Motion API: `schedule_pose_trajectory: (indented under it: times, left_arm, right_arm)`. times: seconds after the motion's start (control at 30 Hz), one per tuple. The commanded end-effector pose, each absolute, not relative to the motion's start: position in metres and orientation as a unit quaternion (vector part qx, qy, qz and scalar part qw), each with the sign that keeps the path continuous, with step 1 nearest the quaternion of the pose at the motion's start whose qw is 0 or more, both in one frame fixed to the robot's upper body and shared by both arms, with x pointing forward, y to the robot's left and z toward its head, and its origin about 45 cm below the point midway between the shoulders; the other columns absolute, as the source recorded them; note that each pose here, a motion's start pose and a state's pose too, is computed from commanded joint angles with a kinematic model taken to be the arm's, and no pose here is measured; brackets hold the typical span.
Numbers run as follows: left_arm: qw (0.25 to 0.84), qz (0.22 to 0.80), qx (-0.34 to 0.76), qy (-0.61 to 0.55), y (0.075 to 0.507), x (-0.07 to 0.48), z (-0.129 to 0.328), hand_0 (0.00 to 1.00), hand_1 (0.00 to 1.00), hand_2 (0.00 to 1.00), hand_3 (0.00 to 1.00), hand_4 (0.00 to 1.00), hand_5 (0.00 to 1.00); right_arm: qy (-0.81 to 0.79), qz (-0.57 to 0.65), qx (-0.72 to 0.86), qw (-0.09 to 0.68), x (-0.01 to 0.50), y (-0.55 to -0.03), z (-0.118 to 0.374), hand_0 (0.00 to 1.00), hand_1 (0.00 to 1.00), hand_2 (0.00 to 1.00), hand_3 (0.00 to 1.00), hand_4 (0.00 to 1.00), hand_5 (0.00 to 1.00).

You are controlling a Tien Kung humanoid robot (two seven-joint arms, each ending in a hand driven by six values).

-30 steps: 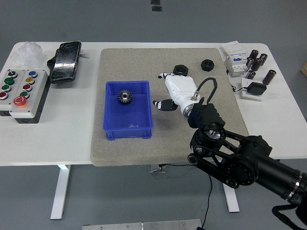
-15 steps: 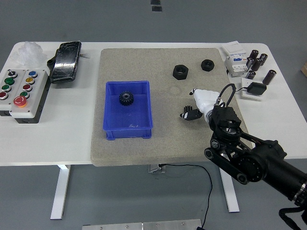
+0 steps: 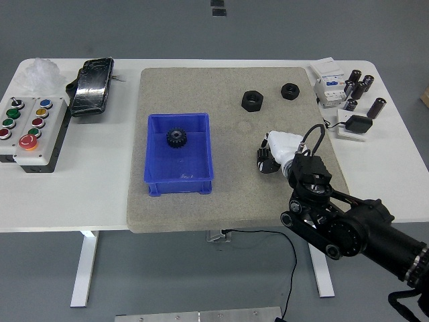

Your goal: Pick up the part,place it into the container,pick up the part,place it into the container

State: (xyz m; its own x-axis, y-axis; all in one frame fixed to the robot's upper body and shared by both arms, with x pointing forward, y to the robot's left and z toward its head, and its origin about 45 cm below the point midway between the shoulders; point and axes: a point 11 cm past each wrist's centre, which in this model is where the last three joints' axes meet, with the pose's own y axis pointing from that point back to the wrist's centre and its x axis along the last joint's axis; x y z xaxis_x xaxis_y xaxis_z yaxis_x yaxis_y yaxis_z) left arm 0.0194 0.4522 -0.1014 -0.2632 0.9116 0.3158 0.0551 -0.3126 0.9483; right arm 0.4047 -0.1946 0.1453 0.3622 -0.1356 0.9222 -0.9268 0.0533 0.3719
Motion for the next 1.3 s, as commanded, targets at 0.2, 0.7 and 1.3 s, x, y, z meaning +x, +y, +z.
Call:
schedule_pose_trajectory:
  times: [0.2, 0.7, 1.3]
  left_arm:
    - [0.340, 0.637, 0.502, 0.476, 0.453, 0.021, -0.101, 0.617, 0.506, 0.549, 0.639, 0.620, 0.399]
    - [0.337, 0.636, 0.504, 0.476, 0.455, 0.021, -0.100, 0.617, 0.506, 0.549, 0.640, 0.619, 0.399]
    - [0.335, 0.634, 0.507, 0.478, 0.455, 0.020, -0.100, 0.617, 0.505, 0.549, 0.639, 0.625, 0.418]
  right_arm:
    - [-0.451, 0.360, 0.589, 0.566, 0.406, -0.194, 0.150, 0.232, 0.444, 0.352, 0.365, 0.002, 0.002]
    - [-0.428, 0.482, 0.644, 0.412, 0.392, -0.100, 0.225, 0.363, 0.502, 0.420, 0.461, 0.008, 0.002]
    - [-0.397, 0.490, 0.650, 0.423, 0.376, -0.066, 0.210, 0.752, 0.956, 0.990, 0.979, 0.664, 0.213]
